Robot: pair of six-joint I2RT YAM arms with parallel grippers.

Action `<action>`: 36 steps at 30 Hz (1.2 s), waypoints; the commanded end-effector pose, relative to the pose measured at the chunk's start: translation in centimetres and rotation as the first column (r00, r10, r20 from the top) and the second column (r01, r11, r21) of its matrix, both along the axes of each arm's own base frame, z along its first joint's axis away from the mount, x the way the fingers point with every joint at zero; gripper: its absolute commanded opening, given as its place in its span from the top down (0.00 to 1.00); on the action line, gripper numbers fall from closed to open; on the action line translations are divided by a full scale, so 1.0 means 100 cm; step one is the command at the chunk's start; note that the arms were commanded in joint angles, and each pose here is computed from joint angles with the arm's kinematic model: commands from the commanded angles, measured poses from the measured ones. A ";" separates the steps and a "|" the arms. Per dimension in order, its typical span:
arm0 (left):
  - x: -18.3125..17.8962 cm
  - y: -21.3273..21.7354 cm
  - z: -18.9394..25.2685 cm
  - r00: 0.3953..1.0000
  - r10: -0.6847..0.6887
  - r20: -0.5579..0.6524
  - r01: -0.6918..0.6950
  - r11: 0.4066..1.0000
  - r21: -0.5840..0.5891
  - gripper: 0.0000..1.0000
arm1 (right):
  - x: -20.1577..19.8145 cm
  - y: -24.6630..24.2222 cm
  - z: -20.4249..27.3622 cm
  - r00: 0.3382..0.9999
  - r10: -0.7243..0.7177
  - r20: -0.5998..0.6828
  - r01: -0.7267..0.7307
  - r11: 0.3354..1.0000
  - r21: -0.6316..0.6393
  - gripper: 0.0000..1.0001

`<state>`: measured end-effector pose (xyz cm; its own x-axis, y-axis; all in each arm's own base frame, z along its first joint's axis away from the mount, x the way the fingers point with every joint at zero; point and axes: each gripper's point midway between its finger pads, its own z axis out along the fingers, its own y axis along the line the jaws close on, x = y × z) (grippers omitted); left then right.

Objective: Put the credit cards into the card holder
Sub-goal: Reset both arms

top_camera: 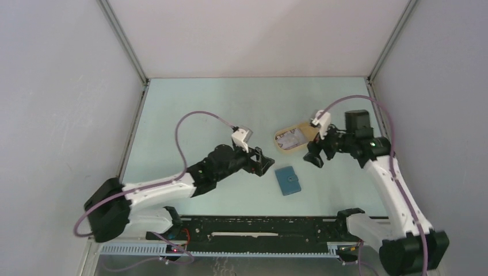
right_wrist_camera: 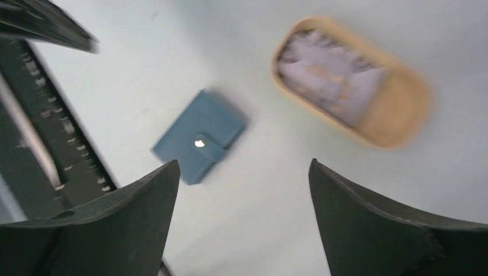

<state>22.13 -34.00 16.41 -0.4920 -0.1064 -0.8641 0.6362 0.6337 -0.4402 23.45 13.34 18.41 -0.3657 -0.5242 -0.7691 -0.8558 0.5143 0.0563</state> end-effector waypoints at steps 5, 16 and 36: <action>0.007 0.081 0.103 0.977 0.113 0.183 -0.120 0.992 0.026 0.00 | 0.027 -0.055 0.105 0.865 -0.445 0.233 0.392 0.888 0.240 0.00; -0.035 0.145 0.185 0.953 0.168 0.252 -0.148 0.984 -0.096 0.00 | -0.006 -0.053 0.192 0.797 -0.562 0.222 0.441 0.792 0.422 0.00; -0.054 0.169 0.206 0.945 0.190 0.266 -0.162 0.979 -0.123 0.00 | -0.043 -0.045 0.214 0.811 -0.524 0.261 0.385 0.813 0.436 0.00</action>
